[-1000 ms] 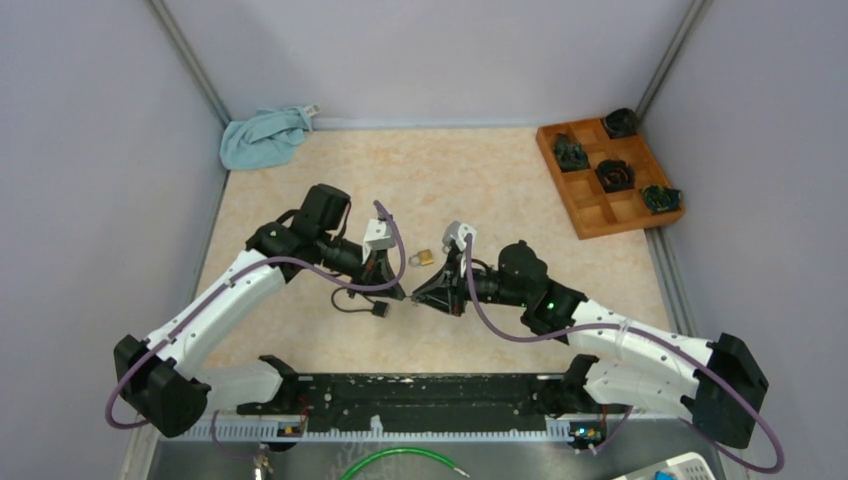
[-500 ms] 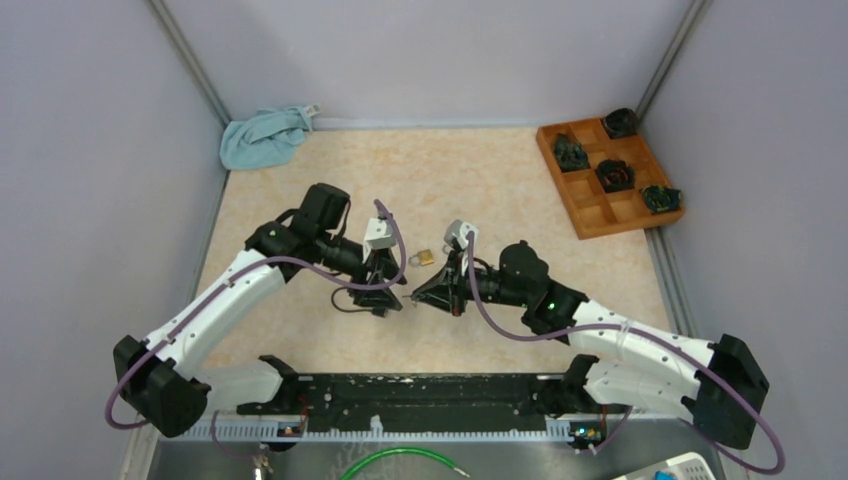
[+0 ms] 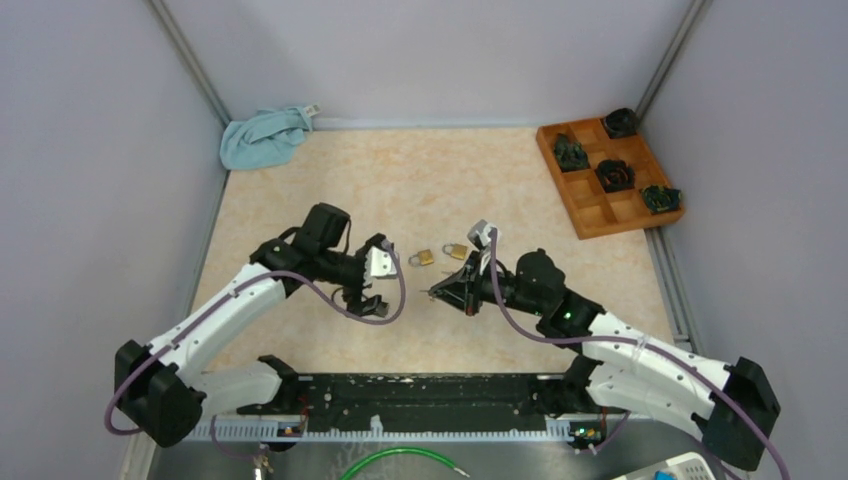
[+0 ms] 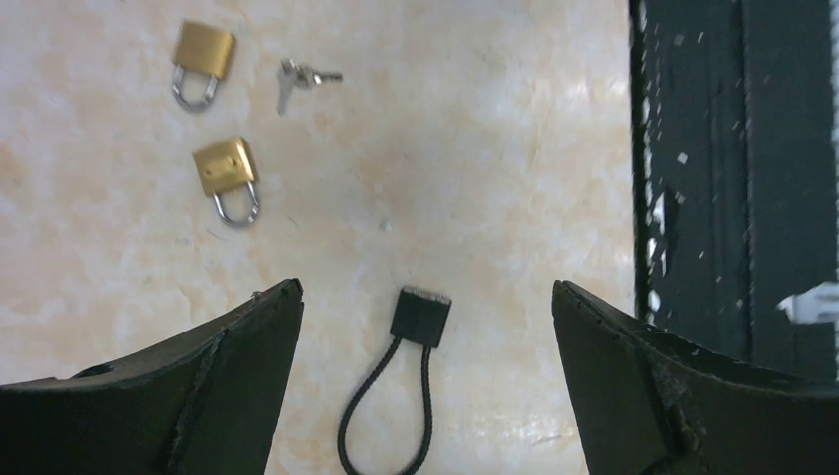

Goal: Unlock with the key
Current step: Pick up the lock from the center of the board.

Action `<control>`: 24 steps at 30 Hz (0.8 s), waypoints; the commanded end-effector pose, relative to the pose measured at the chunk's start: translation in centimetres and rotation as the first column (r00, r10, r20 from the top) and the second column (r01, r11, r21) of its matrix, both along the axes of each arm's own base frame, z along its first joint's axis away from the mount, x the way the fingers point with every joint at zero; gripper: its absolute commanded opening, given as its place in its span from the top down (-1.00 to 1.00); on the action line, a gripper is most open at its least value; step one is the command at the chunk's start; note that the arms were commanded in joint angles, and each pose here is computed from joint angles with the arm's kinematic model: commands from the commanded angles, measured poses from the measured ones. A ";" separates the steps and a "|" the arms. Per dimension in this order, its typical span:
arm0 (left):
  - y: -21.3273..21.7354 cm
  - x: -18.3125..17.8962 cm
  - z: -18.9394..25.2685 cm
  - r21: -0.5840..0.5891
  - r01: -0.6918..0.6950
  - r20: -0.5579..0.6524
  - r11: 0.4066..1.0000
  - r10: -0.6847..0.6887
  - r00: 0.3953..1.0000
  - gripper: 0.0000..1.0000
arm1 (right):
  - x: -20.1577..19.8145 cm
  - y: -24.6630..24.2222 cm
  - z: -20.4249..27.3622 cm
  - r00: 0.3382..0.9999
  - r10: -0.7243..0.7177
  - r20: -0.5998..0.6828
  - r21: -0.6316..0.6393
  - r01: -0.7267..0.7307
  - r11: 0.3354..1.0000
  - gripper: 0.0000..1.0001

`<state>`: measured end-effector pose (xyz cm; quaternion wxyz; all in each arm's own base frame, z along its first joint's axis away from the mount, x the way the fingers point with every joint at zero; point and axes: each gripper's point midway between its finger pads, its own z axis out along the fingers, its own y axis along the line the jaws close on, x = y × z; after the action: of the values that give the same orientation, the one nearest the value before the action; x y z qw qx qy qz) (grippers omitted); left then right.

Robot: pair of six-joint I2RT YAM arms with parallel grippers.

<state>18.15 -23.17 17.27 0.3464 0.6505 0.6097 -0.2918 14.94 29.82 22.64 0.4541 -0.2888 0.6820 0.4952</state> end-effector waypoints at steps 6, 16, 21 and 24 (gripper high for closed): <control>2.6 1.1 -10.1 0.263 0.129 0.109 0.956 -0.162 0.981 -1.00 | 1.2 -3.3 -2.3 0.981 -0.175 -0.078 -0.040 0.172 0.984 1.00; 3.0 3.8 -14.1 0.389 0.189 0.133 0.902 -0.258 0.957 -0.96 | 1.2 -3.8 -1.9 0.977 -0.194 -0.089 -0.036 0.191 0.981 1.00; 3.3 2.9 -14.9 0.398 0.258 0.105 0.880 -0.323 0.940 -0.73 | 1.1 -3.9 -1.7 0.977 -0.195 -0.087 -0.038 0.192 0.981 1.00; 3.5 2.9 -15.4 0.408 0.268 0.111 0.873 -0.339 0.934 -0.51 | 1.1 -4.0 -1.6 0.976 -0.198 -0.088 -0.034 0.196 0.980 1.00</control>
<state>20.60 -19.54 1.97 0.2100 0.7962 0.5428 -0.1653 15.51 25.95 18.50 0.4387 -0.2156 0.7537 0.4393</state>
